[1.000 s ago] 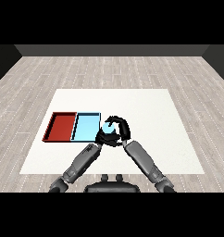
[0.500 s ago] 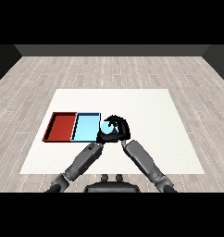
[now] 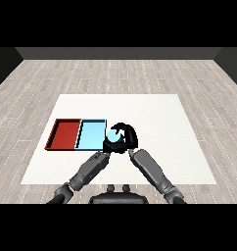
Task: Pick the blue can and put it in the blue box
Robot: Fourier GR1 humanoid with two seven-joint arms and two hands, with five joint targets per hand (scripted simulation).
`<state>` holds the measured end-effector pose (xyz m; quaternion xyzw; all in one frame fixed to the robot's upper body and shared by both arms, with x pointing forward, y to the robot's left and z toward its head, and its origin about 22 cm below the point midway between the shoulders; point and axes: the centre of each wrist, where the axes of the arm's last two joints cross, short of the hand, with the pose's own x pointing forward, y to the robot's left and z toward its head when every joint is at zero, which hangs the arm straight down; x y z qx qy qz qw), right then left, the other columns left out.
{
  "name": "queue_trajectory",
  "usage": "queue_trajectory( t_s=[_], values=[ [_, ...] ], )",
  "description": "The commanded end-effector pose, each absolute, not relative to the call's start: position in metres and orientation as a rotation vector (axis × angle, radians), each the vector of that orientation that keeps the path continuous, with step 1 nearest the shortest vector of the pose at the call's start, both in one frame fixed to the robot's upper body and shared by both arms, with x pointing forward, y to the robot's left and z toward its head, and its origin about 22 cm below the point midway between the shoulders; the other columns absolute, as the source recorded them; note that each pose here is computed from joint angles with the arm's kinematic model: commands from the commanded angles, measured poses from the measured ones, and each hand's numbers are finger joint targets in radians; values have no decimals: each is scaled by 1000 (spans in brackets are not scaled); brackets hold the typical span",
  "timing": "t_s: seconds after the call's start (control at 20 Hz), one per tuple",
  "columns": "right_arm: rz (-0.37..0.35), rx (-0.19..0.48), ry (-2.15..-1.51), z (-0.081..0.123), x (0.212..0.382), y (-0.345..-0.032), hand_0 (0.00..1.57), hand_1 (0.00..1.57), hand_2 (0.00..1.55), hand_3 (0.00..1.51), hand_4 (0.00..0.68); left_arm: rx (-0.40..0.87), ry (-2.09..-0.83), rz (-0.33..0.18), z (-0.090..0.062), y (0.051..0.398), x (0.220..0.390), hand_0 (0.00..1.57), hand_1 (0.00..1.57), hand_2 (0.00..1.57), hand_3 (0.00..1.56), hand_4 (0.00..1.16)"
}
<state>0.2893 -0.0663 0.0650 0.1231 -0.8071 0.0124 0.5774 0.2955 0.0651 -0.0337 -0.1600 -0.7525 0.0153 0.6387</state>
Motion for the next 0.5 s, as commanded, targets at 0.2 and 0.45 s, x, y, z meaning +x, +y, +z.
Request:
queue_trajectory(
  t_s=[0.2, 0.45],
  values=[
    [147, 288, -1858, 64, 287, -71, 0, 0, 0, 0, 0, -344, -1787, 63, -34, 63, 299, 1571, 1571, 1571, 1535, 1122],
    [121, 290, -1847, 71, 296, -70, 0, 0, 0, 0, 0, -371, -1748, 64, -29, 58, 293, 1571, 1571, 1571, 1528, 1133]
  ],
)
